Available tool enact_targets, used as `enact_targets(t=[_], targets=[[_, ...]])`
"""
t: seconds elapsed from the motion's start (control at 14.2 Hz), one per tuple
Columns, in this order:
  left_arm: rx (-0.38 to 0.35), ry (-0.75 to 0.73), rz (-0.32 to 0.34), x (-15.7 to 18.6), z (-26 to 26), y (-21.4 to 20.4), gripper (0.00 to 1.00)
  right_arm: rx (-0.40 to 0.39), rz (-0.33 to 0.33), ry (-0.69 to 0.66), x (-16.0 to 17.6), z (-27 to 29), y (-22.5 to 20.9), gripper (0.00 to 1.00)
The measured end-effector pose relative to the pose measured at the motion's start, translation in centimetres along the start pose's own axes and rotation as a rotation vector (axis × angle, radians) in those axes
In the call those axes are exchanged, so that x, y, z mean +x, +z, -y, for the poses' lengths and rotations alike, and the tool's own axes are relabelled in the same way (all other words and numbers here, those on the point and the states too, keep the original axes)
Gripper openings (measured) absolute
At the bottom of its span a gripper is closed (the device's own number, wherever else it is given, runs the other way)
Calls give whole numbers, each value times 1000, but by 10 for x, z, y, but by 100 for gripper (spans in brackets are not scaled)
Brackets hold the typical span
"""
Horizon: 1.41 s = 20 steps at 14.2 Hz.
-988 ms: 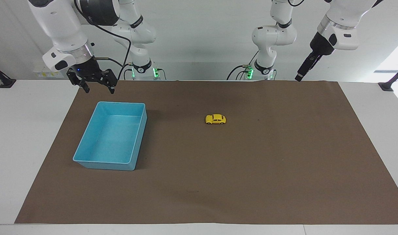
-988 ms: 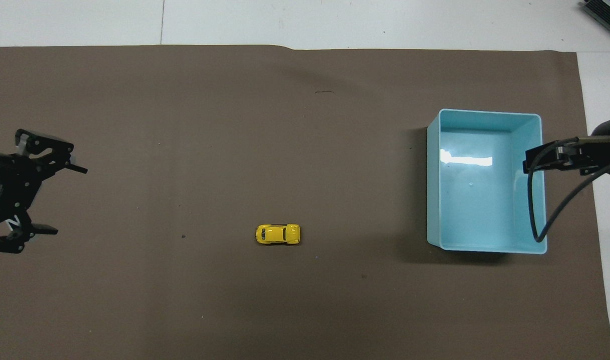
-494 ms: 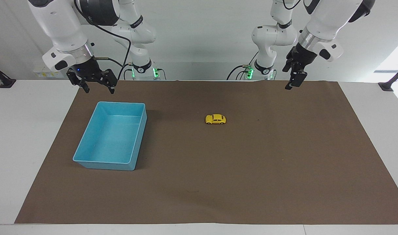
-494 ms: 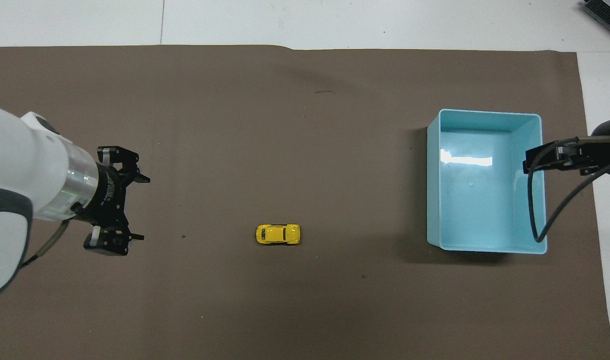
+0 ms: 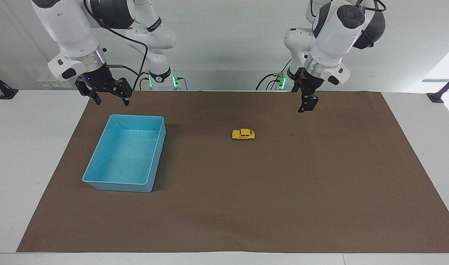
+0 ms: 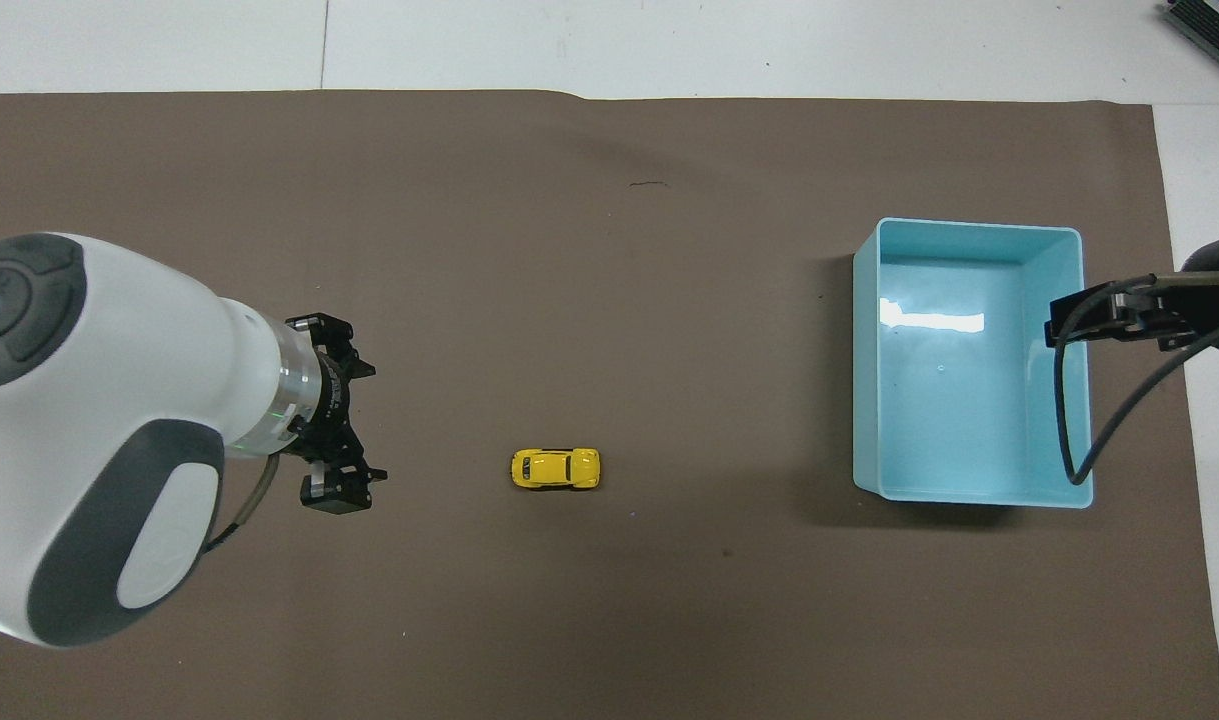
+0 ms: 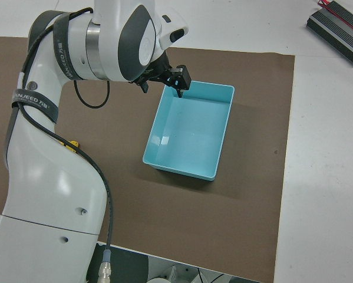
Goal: Wind up and store yellow beetle car
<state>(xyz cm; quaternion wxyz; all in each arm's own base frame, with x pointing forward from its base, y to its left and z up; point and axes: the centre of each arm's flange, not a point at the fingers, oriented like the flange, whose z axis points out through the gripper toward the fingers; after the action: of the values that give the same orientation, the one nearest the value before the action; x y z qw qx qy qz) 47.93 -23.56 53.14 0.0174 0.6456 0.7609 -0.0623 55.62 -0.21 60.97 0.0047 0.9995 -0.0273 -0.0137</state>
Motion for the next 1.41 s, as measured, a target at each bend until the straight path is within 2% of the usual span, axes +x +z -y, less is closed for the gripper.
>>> enact_targets(t=[0.14,0.35,0.64,1.06,1.41], targets=[[-15,-55,12,-26,7,29,100,0,0,0,0,0,0,100],[12,-79,-8,-64,25,82,100,0,0,0,0,0,0,100],[4,-120,-1,-106,50,157,100,0,0,0,0,0,0,100],[13,-87,-23,-112,83,215,100,0,0,0,0,0,0,100],[8,-155,-24,-107,76,238,100,0,0,0,0,0,0,100]])
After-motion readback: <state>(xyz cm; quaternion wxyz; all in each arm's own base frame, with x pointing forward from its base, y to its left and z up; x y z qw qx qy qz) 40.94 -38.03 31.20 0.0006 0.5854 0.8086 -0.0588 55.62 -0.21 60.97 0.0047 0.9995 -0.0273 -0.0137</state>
